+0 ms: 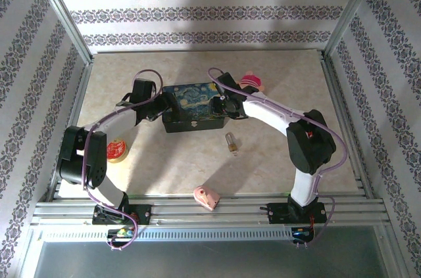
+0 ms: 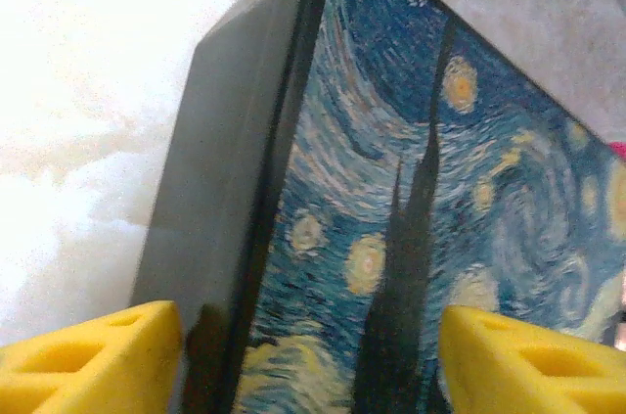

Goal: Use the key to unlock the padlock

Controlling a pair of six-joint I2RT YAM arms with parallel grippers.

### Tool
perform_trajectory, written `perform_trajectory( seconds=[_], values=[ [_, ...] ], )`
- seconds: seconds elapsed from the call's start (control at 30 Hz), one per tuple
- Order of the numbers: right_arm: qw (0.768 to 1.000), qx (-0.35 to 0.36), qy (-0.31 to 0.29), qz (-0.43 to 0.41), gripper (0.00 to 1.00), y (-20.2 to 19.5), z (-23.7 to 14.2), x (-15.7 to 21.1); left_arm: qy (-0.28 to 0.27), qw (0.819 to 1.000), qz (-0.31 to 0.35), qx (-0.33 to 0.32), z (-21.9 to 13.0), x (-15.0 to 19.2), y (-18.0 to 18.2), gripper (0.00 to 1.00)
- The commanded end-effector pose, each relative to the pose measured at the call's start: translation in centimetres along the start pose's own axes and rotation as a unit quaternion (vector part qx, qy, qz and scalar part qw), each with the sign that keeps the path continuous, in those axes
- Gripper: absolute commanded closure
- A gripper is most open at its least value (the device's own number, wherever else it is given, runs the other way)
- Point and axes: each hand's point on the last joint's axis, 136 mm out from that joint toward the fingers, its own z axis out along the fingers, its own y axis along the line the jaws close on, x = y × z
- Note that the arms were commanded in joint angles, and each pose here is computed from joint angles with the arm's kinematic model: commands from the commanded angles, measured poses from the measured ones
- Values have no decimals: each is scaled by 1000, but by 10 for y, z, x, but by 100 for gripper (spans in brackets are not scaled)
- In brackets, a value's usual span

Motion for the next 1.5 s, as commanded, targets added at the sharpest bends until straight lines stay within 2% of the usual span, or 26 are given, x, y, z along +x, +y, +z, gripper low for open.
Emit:
perform_trajectory(
  seconds=[0.0,0.1,0.33,0.37,0.4,0.6,0.8,0.9,1.17,1.3,1.47],
  values=[
    [999,-4,-34,-4,44,4,-37,-6,-16,999,21,18,-23,-13,-24,17],
    [998,6,-62,-3,43,-8,-62,-9,-49,998,27,10,-42,-31,-23,2],
    [988,34,-148,8,33,-59,-122,-4,-137,989,27,-38,-99,-60,13,1],
    [986,39,-163,11,6,-69,-131,-2,-151,987,32,-51,-107,-61,21,1],
    [983,44,-176,14,2,-77,-138,0,-164,984,37,-63,-115,-63,29,1],
    [958,58,-275,54,2,-126,-191,16,-258,953,61,-145,-158,-69,74,1],
    [936,75,-329,98,2,-169,-207,38,-349,917,104,-164,-179,-75,92,1],
    [927,74,-353,103,2,-181,-204,45,-375,901,125,-178,-182,-76,101,1],
    [902,65,-413,109,2,-201,-191,44,-417,873,179,-178,-167,-76,117,1],
    [882,79,-450,118,2,-220,-179,40,-408,872,219,-160,-150,-74,118,1],
    [867,98,-483,76,2,-230,-178,33,-386,868,286,-123,-126,-70,107,1]
  ],
)
